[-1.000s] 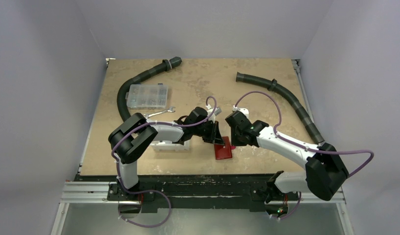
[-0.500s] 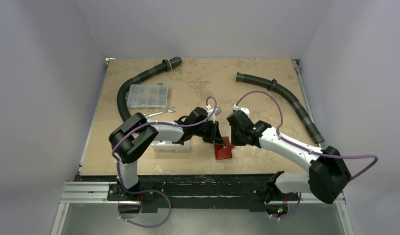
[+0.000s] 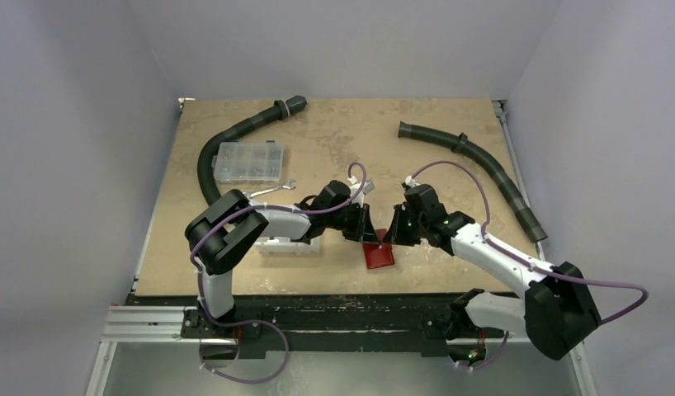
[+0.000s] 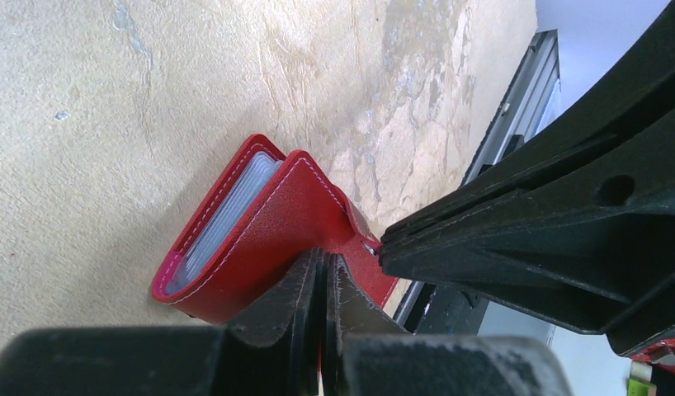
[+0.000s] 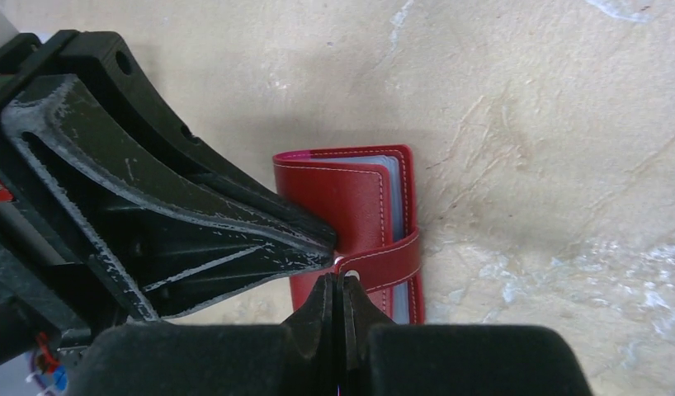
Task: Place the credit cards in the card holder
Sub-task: Close the card holder at the center of the board.
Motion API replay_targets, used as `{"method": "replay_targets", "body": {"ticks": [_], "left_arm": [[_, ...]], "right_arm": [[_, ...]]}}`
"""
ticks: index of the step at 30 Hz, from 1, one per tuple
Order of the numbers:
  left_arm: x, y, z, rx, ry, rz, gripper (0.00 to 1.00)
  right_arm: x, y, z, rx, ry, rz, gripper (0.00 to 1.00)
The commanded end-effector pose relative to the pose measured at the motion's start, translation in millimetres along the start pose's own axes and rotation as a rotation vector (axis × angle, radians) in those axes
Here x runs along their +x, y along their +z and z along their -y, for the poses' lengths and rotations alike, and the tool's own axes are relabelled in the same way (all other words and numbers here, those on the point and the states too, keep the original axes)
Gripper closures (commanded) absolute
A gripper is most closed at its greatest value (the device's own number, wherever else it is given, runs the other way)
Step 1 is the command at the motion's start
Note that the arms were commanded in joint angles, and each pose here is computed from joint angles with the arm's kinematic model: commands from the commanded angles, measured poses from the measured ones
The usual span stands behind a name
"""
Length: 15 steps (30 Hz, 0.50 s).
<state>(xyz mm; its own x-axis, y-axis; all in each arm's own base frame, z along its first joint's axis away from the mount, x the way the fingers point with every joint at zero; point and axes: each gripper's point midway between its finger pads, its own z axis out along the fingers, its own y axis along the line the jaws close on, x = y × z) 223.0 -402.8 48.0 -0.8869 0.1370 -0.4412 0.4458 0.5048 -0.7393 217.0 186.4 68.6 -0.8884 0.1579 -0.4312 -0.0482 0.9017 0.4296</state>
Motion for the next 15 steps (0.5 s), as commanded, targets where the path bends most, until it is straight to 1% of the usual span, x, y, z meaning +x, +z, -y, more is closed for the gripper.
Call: {"method": "replay_targets", "body": {"ticks": [1,8,15], "left_arm": [[-4.2,-1.1,-5.2,-0.020,0.004,0.034,1.00],[-5.8,-5.7,-13.1,-0.053,-0.028,0.084,1.00],[-8.0,-8.2,-12.7,-0.056,-0.032,0.104,1.00]], "right_arm": [[-2.5,-1.2,-24.8,-0.144,0.016,-0.014,1.00],[6.2,5.9,-20.5,-0.151,0.022,-0.051,1.00],[7.2,13.1,-18.8,-0.139,0.007,-0.073,1.00]]}}
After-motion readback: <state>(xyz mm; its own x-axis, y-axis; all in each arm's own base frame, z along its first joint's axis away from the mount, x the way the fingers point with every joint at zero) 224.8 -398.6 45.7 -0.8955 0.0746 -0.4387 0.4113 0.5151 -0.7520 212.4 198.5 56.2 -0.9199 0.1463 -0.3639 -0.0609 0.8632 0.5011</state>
